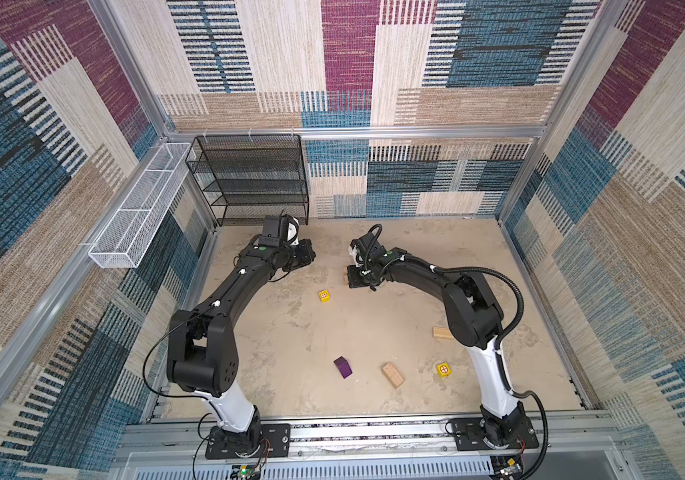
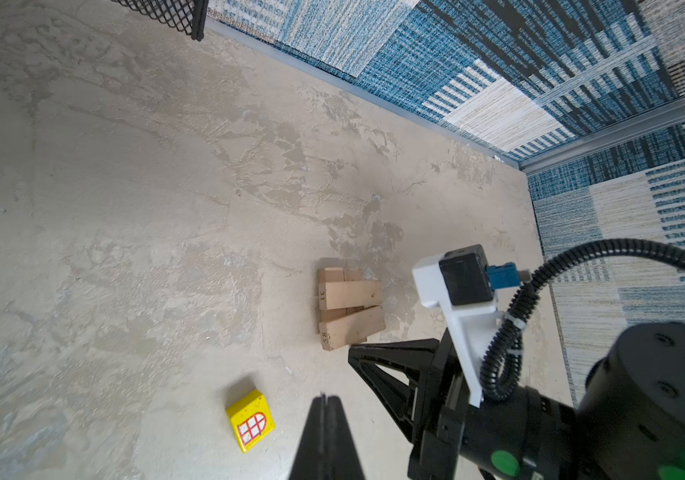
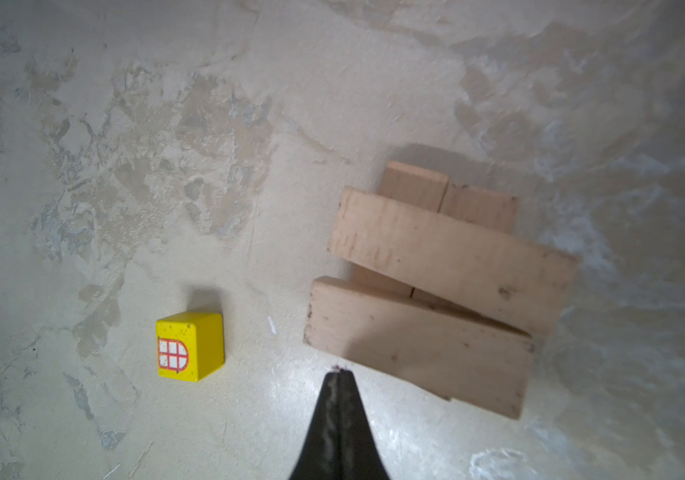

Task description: Build the wood block tower

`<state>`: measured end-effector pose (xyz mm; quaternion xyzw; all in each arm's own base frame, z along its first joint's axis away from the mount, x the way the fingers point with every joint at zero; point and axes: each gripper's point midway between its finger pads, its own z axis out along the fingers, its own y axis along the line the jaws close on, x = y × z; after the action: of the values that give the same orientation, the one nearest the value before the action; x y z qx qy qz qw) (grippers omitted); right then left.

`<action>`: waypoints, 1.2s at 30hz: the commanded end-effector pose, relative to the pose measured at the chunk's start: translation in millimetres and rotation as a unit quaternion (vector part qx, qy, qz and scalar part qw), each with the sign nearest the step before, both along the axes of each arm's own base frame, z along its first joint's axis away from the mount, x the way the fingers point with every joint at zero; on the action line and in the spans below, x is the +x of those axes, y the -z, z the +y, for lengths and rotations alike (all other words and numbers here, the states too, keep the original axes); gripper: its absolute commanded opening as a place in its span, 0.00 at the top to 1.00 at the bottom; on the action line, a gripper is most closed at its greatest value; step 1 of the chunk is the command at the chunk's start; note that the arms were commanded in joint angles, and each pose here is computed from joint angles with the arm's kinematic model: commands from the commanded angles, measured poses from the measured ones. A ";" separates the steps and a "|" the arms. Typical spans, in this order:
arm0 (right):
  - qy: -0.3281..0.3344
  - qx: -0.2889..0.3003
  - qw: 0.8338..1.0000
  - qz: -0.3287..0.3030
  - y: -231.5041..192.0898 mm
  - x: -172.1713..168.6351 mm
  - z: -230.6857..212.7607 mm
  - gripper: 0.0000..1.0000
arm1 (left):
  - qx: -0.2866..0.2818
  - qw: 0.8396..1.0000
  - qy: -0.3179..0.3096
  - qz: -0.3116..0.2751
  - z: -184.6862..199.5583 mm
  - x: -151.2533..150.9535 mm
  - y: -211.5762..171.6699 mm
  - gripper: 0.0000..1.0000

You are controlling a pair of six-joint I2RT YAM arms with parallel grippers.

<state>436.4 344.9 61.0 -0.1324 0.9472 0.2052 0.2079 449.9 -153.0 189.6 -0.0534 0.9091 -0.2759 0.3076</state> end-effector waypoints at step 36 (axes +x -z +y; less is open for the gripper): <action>0.015 -0.027 1.000 0.000 6.4 5.3 -7.3 1.00 | 0.002 1.000 -0.001 -0.005 6.4 0.8 -1.0 0.98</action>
<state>438.4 341.4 55.7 -0.1285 0.9521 0.1900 0.2022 450.7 -146.9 189.6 -0.0593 0.9087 -0.2740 0.3092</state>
